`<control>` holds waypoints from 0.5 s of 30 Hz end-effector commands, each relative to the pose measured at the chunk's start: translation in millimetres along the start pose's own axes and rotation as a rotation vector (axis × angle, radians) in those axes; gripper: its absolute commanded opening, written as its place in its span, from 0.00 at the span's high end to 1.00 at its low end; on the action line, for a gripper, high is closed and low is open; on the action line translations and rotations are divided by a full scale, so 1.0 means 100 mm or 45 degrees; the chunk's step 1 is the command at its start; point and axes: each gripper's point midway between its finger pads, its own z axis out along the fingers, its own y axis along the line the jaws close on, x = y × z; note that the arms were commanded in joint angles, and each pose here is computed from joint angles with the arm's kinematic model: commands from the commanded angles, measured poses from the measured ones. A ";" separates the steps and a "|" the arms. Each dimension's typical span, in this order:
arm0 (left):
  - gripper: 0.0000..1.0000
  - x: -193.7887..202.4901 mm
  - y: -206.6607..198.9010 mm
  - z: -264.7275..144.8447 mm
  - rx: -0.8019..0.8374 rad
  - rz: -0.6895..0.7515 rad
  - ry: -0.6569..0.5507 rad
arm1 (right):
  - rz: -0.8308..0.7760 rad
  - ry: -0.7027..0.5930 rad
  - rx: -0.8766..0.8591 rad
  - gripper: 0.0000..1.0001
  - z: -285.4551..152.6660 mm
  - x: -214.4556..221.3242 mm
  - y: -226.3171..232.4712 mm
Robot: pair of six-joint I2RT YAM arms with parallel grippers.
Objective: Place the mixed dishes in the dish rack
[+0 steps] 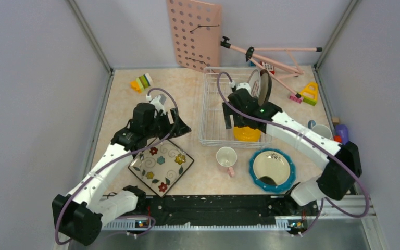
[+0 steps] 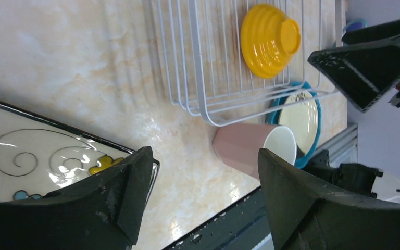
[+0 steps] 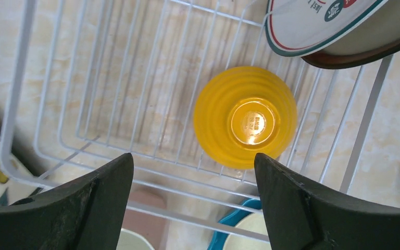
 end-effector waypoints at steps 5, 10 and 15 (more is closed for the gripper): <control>0.21 0.36 -0.41 0.12 0.136 0.074 0.086 | 0.097 -0.269 -0.229 0.17 -0.53 -0.20 0.01; 0.22 0.58 -0.59 0.25 0.094 0.051 0.080 | 0.134 -0.299 -0.159 0.16 -0.61 -0.11 -0.21; 0.24 0.76 -0.65 0.41 -0.014 0.026 0.093 | 0.215 -0.366 -0.077 0.14 -0.69 -0.07 -0.46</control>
